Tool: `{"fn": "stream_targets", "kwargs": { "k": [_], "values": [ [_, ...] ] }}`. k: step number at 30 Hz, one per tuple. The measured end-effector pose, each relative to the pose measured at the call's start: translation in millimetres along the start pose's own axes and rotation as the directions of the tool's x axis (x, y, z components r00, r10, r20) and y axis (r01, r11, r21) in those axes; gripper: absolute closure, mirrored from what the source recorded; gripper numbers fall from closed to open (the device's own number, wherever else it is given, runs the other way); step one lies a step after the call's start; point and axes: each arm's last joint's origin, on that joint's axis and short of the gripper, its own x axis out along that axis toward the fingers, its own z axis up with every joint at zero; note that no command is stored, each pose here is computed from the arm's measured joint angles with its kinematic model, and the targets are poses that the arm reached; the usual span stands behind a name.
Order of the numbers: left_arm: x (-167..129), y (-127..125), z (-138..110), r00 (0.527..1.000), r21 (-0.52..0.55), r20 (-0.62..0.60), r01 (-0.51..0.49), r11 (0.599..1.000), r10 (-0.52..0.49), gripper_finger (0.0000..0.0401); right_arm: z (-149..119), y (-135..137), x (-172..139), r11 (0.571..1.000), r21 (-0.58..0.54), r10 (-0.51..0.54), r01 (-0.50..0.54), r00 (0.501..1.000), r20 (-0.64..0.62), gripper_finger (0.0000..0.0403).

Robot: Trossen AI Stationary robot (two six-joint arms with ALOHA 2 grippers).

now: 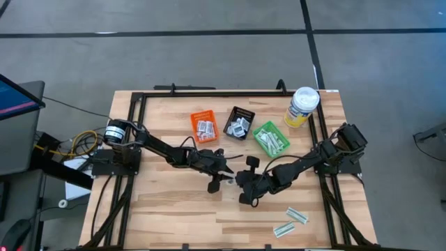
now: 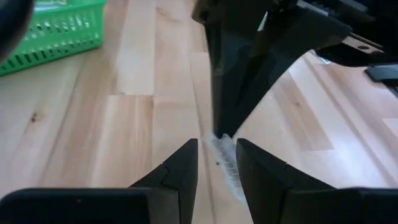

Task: Pick & Place First Aid Supplies
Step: Put the black towelette pack into the black basket

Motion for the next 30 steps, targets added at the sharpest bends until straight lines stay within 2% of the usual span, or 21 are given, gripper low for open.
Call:
{"fn": "stream_targets", "kwargs": {
  "k": [9,14,21,30],
  "values": [
    [0,0,0,1.000,-0.028,0.000,-0.002,1.000,0.002,0.0290,2,0,1,1.000,0.014,0.003,-0.003,1.000,0.019,0.0403],
    [0,2,0,0.999,-0.051,0.006,-0.042,0.998,0.042,0.0290,0,2,1,0.996,0.007,0.084,-0.084,0.996,-0.031,0.0403],
    [0,2,1,0.999,-0.074,0.009,-0.043,0.996,0.044,0.0290,3,-3,3,0.999,0.027,0.031,-0.031,1.000,0.002,0.0403],
    [0,3,1,0.999,-0.074,0.015,-0.046,0.996,0.047,0.0290,5,-12,8,0.986,0.165,0.003,-0.001,1.000,-0.015,0.0403]
  ]
}}
